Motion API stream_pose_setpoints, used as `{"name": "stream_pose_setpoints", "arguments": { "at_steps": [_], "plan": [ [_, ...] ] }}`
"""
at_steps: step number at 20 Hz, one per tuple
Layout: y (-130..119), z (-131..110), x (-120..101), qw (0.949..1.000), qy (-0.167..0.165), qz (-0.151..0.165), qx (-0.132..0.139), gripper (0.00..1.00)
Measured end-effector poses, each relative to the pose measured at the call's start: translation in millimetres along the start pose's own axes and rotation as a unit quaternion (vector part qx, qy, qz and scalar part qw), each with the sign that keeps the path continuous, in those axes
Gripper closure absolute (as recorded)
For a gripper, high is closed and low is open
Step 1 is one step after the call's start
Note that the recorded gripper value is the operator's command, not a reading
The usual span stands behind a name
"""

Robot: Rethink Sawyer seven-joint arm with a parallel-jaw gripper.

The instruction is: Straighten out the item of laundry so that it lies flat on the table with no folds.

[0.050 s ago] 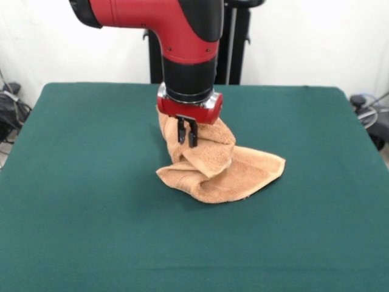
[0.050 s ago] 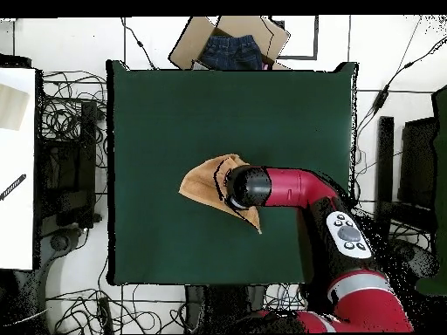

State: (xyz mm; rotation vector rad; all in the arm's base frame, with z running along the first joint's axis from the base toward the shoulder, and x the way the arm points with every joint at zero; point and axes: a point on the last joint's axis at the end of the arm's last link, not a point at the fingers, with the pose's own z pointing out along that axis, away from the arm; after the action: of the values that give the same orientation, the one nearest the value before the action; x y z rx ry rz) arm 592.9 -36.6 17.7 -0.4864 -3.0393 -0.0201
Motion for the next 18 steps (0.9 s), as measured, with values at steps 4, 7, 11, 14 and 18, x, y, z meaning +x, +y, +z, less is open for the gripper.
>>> {"name": "stream_pose_setpoints", "arguments": {
  "at_steps": [4,7,11,14,18],
  "plan": [
    [-1,-8,-1,1.0,0.003,0.0,0.004,1.0],
    [-3,-16,-3,1.0,0.003,0.0,0.008,1.0],
    [-4,-28,-5,0.9999,0.006,0.0,0.014,1.0],
    [-6,-36,-5,0.9998,0.01,0.0,0.02,1.0],
    [-8,-47,-4,0.9994,0.021,0.0,0.028,1.0]
  ]
}}
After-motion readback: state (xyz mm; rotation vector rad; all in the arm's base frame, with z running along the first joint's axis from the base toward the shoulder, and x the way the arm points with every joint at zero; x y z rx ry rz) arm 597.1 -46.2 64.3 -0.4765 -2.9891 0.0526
